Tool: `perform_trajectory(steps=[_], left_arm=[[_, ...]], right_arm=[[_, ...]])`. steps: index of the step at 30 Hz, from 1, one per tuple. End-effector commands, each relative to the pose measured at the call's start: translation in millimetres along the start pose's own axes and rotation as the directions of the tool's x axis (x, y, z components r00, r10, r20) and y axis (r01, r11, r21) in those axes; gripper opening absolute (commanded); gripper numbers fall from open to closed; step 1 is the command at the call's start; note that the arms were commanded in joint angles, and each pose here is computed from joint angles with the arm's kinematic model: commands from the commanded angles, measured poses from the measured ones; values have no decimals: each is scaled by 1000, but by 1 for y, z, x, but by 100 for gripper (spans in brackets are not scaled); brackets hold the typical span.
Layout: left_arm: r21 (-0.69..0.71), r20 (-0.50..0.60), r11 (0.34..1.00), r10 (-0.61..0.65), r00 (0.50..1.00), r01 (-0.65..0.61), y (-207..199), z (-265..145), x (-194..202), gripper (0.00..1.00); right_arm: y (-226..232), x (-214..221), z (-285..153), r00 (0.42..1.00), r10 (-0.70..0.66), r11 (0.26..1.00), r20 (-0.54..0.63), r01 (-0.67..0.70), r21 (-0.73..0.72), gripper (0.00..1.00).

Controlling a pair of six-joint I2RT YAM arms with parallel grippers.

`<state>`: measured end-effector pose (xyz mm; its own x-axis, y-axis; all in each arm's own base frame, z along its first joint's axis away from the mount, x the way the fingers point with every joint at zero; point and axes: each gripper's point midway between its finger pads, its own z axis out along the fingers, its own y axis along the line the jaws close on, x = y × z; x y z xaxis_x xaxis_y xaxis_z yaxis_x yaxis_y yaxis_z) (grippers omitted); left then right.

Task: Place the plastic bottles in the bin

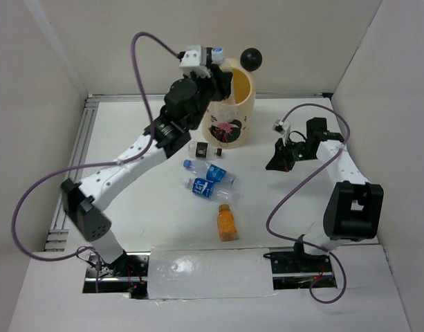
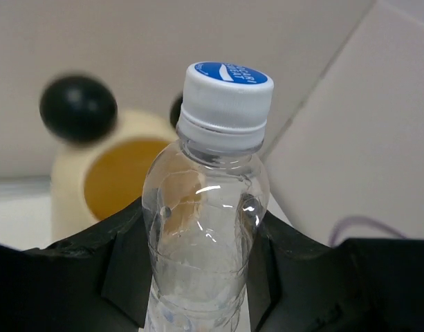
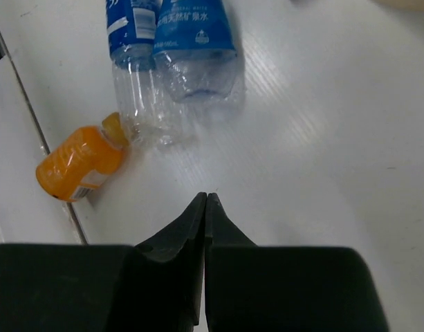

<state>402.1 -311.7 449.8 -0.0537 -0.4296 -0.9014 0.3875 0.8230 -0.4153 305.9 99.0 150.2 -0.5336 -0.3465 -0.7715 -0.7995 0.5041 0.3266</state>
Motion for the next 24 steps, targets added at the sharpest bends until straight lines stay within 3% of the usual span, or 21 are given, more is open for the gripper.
perform_trajectory(steps=[1,4,5,7,9,14,15,16,18,19,23,24], left_arm=[[-118,272,986,145,951,-117,3,48,-57,6],[-204,363,966,226,904,-160,6,69,-73,11],[-229,345,953,271,899,-200,15,86,-51,13],[-269,403,944,292,867,-193,20,91,-55,20],[-284,381,930,332,863,-232,28,109,-32,22],[-315,386,906,394,834,-282,38,127,-11,39],[-316,378,904,397,836,-287,39,130,-7,48],[-313,379,906,394,837,-285,42,134,-8,73],[-298,395,915,378,837,-273,38,131,-15,94],[-286,394,919,371,841,-271,35,130,-18,100],[-273,412,926,357,838,-260,21,107,-36,100],[-255,445,937,332,832,-238,9,87,-62,100]], right_arm=[[16,5,-7,1000,-13,1000,15,13,-10,4],[21,10,-8,999,-37,999,24,36,14,4],[21,10,-8,999,-44,999,28,44,18,4],[24,11,-9,998,-48,999,30,47,20,5],[26,10,-11,998,-49,999,30,49,21,8],[33,9,-12,995,-101,995,27,100,14,37],[32,9,-12,994,-110,994,27,110,14,60],[36,8,-11,991,-136,991,19,136,-1,70],[44,10,-8,985,-172,985,13,172,-34,89],[46,12,-5,983,-184,981,3,184,-54,89],[57,11,17,966,-260,960,-8,257,-115,93],[59,6,21,961,-276,954,0,274,-119,91]])
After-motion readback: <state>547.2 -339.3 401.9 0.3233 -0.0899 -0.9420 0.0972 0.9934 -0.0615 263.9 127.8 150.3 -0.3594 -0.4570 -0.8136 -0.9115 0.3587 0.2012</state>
